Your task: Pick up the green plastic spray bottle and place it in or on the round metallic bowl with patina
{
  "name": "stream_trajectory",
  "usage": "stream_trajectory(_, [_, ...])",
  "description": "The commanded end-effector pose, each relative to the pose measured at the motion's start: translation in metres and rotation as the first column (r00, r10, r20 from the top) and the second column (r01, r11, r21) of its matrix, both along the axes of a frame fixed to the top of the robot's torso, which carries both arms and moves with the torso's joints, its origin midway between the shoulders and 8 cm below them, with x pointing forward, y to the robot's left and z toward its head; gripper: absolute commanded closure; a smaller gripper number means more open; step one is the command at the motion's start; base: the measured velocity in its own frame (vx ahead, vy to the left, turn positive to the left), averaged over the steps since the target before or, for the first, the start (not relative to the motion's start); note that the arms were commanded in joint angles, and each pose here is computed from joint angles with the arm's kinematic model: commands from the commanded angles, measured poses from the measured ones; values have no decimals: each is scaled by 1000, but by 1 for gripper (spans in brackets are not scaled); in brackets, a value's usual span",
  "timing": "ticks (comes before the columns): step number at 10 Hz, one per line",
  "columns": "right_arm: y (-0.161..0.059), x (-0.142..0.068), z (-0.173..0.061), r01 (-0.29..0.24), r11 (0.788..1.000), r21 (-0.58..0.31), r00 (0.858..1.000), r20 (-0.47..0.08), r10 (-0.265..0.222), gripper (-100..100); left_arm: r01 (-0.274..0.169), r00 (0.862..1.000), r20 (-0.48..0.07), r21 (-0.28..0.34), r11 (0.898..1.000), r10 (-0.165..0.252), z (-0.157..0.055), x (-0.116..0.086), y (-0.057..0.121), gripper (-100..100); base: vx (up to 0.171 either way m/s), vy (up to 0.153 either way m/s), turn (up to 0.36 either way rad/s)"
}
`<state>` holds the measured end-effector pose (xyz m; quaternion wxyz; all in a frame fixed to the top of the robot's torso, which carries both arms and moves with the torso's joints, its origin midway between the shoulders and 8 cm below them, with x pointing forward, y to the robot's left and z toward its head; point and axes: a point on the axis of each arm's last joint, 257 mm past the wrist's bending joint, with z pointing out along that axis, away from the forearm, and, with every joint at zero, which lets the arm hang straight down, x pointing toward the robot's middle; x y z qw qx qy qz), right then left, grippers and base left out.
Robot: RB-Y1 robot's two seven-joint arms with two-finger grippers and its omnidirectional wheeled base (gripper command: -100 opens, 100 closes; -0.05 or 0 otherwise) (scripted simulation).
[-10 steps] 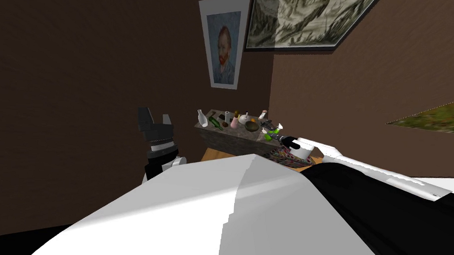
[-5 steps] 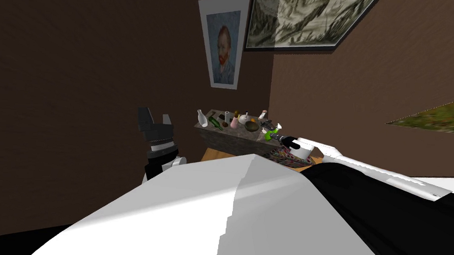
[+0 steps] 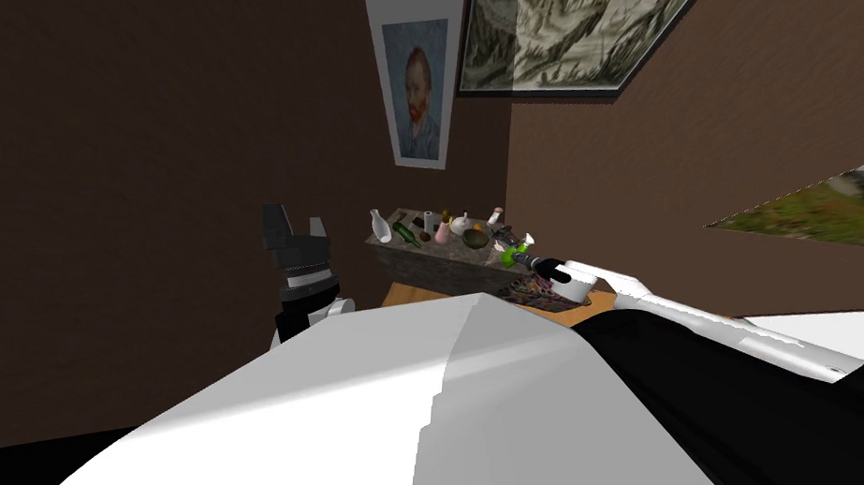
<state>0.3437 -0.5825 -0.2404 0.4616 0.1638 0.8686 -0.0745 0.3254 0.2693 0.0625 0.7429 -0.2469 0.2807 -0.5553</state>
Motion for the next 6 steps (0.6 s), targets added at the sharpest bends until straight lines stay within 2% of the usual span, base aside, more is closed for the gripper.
stream_trajectory(1, [3,-3,-6,9,1000,17,1000,-1,-9,100,0,1000,0,0,1000,0,0,0,0,0,-102,20,84])
stream_trajectory(3, [7,-5,-10,16,999,32,1000,0,-16,100,0,1000,0,0,1000,0,0,0,0,0,-144,45,85])
stream_trajectory(6, [13,-7,-16,29,998,57,1000,4,-29,100,0,1000,0,0,1000,0,0,0,0,0,-141,94,64])
